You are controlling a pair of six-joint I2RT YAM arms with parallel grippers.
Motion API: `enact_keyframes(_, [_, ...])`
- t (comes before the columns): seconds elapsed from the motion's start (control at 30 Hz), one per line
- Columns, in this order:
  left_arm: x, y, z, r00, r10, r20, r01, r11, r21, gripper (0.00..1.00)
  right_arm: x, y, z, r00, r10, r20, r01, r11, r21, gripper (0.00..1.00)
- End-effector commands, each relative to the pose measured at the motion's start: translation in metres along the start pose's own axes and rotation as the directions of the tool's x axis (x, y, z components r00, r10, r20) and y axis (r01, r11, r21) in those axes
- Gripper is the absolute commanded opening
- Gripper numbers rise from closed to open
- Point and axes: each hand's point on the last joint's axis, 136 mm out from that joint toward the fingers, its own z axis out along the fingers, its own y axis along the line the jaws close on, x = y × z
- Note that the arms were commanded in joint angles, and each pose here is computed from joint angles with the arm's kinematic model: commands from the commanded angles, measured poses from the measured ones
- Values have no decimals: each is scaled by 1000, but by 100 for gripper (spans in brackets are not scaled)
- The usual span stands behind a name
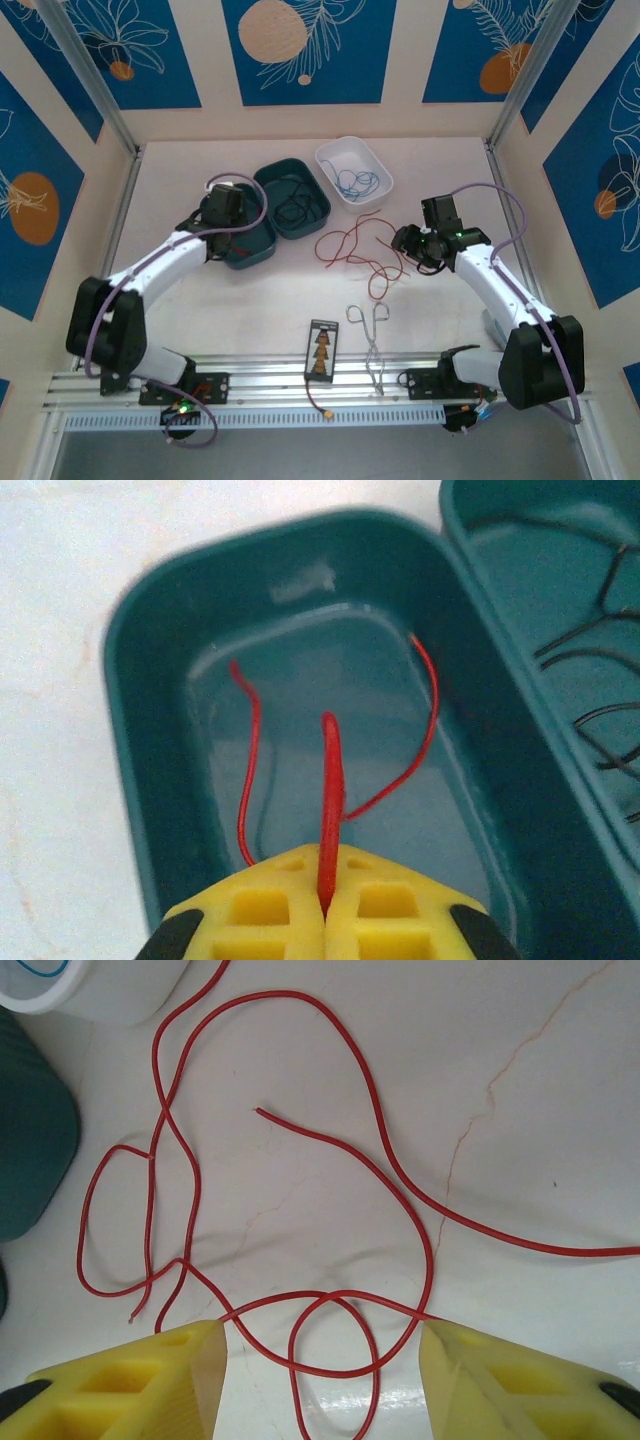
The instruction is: Untangle the cables
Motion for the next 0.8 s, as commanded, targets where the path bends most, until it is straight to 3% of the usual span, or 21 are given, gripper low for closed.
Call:
enact_keyframes(0.0, [-17, -21, 17, 997, -83, 7, 82, 991, 102, 0, 7, -4, -3, 1000, -5, -9, 5, 1000, 12, 54])
enact_keyframes(0.4, [-14, -67, 81, 986, -90, -138, 122, 963, 240, 0, 7, -7, -3, 1000, -3, -5, 3, 1000, 19, 54])
enact_keyframes(0.77, [-21, -90, 97, 979, -114, -172, 163, 937, 309, 0, 5, -6, -4, 1000, -4, -5, 4, 1000, 17, 54])
